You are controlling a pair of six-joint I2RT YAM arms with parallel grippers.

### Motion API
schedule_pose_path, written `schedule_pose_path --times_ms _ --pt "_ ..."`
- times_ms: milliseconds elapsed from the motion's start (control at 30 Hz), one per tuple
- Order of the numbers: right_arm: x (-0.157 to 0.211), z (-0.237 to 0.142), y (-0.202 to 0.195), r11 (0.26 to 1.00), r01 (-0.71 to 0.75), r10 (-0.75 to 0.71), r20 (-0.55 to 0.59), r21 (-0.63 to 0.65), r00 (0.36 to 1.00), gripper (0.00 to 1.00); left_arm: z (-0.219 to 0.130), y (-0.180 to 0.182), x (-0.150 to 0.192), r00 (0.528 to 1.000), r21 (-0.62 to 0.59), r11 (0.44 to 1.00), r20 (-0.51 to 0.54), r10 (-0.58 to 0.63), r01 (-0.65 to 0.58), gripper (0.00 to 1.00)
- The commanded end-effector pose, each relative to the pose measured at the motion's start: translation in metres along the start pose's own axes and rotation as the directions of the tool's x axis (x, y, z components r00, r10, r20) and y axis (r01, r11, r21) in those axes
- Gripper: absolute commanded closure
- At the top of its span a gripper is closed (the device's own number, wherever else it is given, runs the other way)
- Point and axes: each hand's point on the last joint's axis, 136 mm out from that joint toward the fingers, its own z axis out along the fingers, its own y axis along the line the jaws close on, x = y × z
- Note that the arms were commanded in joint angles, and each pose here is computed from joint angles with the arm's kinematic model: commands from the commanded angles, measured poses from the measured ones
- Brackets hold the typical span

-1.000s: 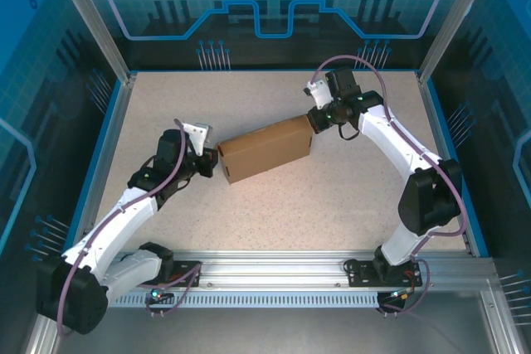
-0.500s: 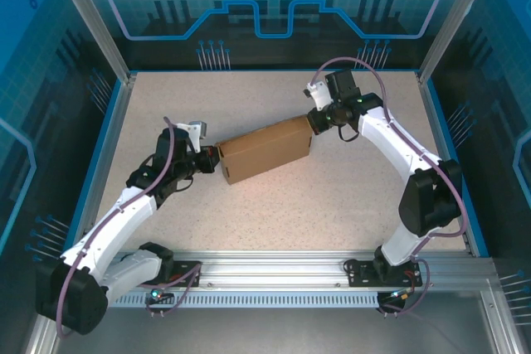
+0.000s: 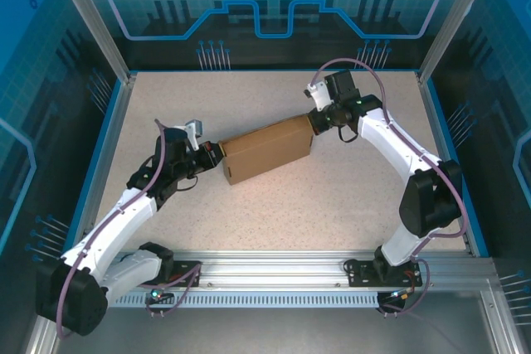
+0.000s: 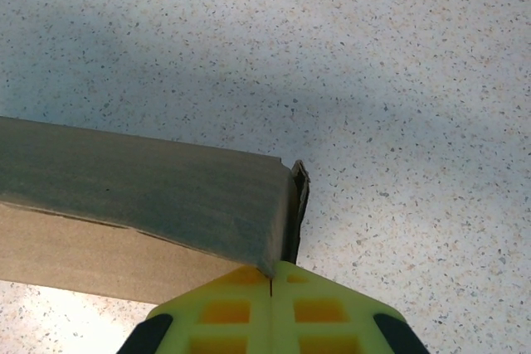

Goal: Fold the paper box

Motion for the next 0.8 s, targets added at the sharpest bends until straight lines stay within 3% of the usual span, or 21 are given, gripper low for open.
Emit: schedule_pose_path --times_ms 0,333,533,767 --pt "0.021 0.004 0.015 0.999 -0.004 0.002 -0.068 -0.033 0.998 0.98 -0.002 -0.018 0.0 0.999 0.097 0.994 0.001 -0.049 0.049 1.0" --pt "0.024 0.007 0.016 0.999 -0.003 0.0 -0.076 -0.032 0.997 0.98 0.001 -0.011 0.004 0.998 0.084 0.994 -0.001 -0.065 0.065 1.0" --pt "0.024 0.006 0.013 1.0 -0.003 0.002 -0.073 -0.02 0.997 0.98 -0.003 0.016 0.013 1.0 -0.043 0.999 0.001 0.01 -0.01 1.0" --pt "0.032 0.008 0.009 1.0 -0.009 0.01 -0.068 0.007 0.998 0.98 -0.006 0.029 0.018 0.996 -0.093 0.992 -0.006 0.087 -0.087 0.87"
